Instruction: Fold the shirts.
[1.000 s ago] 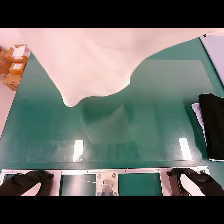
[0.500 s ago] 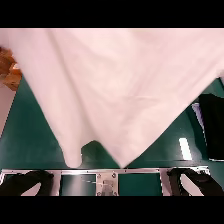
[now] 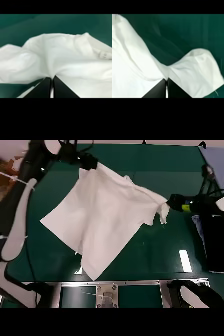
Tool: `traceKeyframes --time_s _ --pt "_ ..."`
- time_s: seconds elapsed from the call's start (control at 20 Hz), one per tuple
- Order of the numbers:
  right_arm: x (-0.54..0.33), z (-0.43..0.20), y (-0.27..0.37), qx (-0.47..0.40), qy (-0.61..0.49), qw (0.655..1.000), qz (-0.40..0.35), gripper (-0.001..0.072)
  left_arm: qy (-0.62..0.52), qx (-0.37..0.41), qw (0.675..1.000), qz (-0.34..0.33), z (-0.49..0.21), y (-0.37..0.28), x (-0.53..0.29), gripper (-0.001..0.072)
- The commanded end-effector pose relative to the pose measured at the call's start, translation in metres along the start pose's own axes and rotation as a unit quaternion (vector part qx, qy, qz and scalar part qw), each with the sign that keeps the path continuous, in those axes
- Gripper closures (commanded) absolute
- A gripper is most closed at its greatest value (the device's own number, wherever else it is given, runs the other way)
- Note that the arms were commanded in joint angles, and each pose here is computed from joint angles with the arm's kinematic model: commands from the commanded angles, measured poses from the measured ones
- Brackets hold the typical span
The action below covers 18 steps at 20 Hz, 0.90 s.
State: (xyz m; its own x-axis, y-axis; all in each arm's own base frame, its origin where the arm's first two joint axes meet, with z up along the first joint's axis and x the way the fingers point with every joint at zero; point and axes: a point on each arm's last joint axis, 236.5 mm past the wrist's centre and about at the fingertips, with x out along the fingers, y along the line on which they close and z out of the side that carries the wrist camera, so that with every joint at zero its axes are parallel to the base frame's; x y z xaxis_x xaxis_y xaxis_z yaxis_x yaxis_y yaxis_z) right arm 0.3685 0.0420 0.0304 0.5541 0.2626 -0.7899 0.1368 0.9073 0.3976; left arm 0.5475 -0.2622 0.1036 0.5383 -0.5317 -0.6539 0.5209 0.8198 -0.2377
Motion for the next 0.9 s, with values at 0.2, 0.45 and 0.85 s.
traceKeyframes --time_s 0.2,0.45,0.85 --pt "0.083 -0.061 -0.052 0.029 0.105 0.993 -0.041 0.0694 0.091 -0.143 0.977 -0.132 -0.075 -0.017 0.091 0.0002" --pt "0.062 -0.012 -0.053 0.026 0.071 0.997 -0.034 0.0694 0.279 -0.233 0.918 -0.159 -0.113 -0.004 -0.02 0.0005" --pt "0.055 0.001 -0.064 0.019 0.057 0.997 -0.038 0.0694 0.472 -0.25 0.844 -0.056 -0.273 -0.042 -0.113 0.0005"
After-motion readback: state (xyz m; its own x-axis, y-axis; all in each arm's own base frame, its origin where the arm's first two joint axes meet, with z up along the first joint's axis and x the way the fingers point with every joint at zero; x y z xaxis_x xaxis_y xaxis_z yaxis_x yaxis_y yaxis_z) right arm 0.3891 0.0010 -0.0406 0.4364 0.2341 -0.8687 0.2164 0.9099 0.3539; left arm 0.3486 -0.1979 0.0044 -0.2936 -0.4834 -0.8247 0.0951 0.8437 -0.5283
